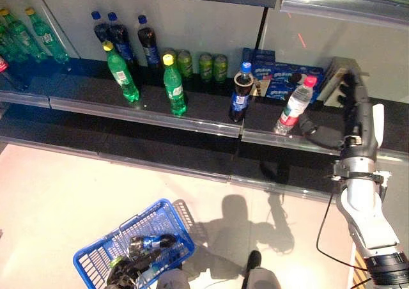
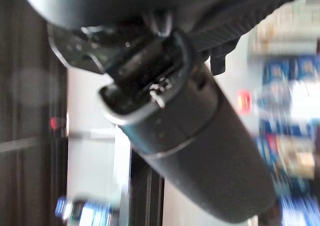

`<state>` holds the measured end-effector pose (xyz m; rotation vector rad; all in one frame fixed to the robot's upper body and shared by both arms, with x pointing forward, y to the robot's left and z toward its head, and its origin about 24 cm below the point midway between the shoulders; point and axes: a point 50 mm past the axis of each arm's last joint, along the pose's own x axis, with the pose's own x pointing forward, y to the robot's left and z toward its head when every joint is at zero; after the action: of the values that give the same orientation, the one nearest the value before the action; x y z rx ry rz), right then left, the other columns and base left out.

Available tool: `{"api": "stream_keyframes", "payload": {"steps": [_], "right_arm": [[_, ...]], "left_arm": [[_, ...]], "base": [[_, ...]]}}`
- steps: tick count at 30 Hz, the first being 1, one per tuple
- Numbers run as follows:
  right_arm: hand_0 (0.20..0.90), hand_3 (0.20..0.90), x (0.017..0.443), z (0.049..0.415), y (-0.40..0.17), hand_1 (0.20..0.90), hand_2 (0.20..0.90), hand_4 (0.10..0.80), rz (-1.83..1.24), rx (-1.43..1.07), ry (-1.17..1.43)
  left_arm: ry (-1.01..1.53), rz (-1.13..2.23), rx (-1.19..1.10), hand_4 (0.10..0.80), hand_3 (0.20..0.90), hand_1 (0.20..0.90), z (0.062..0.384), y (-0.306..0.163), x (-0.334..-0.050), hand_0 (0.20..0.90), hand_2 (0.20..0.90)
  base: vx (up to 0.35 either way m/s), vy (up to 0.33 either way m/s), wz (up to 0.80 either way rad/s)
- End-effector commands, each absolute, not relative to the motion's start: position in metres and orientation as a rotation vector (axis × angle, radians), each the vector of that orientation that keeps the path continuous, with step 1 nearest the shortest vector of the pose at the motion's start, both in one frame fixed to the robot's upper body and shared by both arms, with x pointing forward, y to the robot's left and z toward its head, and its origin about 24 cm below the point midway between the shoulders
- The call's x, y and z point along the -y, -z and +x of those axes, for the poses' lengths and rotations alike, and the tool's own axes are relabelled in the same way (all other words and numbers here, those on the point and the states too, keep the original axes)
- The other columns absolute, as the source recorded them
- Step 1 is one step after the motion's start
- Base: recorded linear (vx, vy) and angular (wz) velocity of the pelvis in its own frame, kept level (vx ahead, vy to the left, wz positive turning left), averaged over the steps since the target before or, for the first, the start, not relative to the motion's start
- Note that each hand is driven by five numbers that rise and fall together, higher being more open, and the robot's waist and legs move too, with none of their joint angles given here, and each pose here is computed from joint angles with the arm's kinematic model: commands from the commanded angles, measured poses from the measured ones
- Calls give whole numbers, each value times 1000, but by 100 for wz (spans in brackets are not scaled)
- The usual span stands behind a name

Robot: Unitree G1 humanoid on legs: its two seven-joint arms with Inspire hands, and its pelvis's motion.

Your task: Pick up the drink and place into the basket.

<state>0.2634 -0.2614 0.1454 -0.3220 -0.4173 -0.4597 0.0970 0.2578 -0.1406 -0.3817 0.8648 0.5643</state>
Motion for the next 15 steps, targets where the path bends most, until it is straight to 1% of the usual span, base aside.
{"api": "stream_keyframes", "payload": {"steps": [1, 4, 6, 8, 15], "right_arm": [[900, 900, 271, 265, -207, 900, 900, 800, -223, 698, 629], [900, 900, 267, 273, -216, 900, 900, 800, -201, 714, 648], [900, 900, 266, 274, -217, 900, 900, 800, -199, 717, 653], [900, 900, 261, 279, -226, 900, 900, 800, -170, 751, 656], [900, 900, 246, 291, -259, 900, 900, 800, -134, 857, 657]], "left_arm": [[-390, -436, -704, 100, 200, 300, 128, 127, -237, 300, 300], [-389, -447, -671, 100, 200, 300, 140, 123, -239, 300, 300], [-389, -447, -666, 100, 200, 300, 142, 122, -239, 300, 300], [-381, -456, -626, 100, 200, 300, 155, 116, -238, 300, 300], [-332, -471, -536, 100, 200, 300, 181, 101, -234, 300, 300]], "base": [[-63, 20, 7], [-80, 49, 6], [-52, 28, -2], [-109, 28, 1], [-83, -10, -5]]}}
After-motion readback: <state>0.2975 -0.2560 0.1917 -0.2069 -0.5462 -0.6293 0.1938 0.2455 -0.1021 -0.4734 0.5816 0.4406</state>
